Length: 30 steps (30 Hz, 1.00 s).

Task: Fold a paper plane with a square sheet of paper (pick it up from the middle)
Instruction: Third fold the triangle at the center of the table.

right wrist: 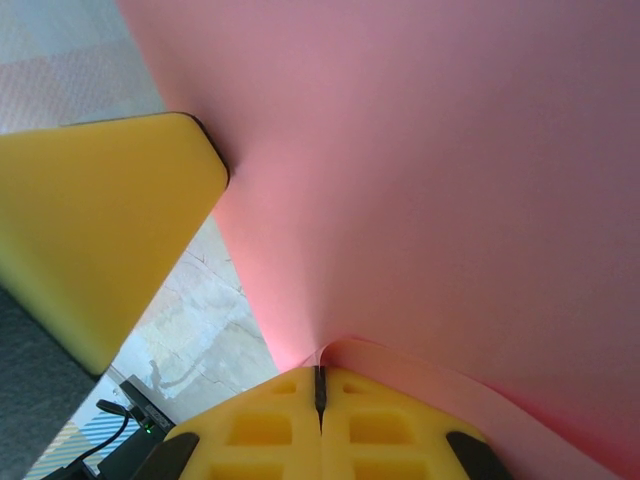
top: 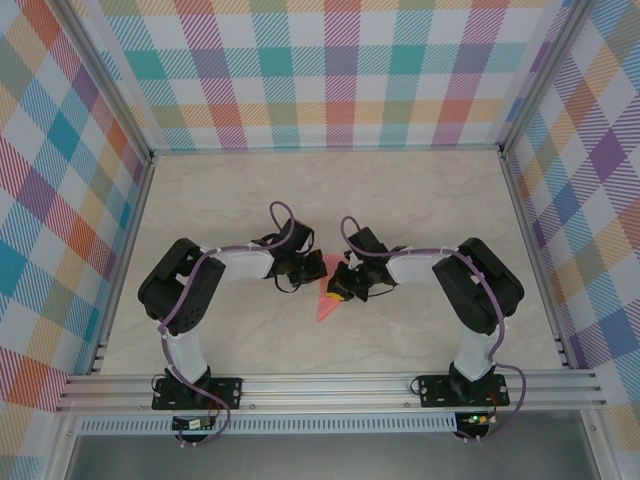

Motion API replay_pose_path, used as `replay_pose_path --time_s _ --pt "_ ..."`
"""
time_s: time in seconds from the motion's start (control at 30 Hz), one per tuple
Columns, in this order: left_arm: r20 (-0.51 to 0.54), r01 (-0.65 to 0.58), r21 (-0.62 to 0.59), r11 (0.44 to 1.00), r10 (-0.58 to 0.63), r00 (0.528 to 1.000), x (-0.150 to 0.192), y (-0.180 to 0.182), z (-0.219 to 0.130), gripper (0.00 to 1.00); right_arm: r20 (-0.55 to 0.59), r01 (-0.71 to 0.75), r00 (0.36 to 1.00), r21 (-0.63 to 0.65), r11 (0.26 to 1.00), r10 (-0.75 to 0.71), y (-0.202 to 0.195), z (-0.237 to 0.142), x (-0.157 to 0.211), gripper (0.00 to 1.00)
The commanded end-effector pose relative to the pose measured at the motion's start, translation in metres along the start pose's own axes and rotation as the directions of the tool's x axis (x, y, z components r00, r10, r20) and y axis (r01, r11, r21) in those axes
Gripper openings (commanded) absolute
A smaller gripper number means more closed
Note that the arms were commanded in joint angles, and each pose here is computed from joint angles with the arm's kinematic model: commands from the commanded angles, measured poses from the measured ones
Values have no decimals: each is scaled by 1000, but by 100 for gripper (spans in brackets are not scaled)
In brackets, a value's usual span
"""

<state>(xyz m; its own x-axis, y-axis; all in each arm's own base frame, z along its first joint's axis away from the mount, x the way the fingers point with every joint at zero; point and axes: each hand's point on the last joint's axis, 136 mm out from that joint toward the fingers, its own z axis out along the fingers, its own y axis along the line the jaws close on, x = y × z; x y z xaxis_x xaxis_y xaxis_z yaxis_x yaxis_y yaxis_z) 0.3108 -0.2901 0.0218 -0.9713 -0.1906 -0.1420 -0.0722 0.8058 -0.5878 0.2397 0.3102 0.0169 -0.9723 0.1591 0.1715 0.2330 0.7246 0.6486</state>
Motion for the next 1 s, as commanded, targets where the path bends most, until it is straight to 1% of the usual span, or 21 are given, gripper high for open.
replay_pose_path --time_s 0.0,0.43,0.97 --pt "-43 5 -45 999 -7 999 10 14 3 0 2 -10 1000 58 998 10 -16 -3 8 3" --pt "-44 2 -39 999 -4 999 10 12 2 0 -23 5 1000 42 999 -4 -11 4 7 3" --pt "-51 0 -31 1000 -1 999 10 10 3 0 -30 58 998 20 998 -58 -4 6 5 4"
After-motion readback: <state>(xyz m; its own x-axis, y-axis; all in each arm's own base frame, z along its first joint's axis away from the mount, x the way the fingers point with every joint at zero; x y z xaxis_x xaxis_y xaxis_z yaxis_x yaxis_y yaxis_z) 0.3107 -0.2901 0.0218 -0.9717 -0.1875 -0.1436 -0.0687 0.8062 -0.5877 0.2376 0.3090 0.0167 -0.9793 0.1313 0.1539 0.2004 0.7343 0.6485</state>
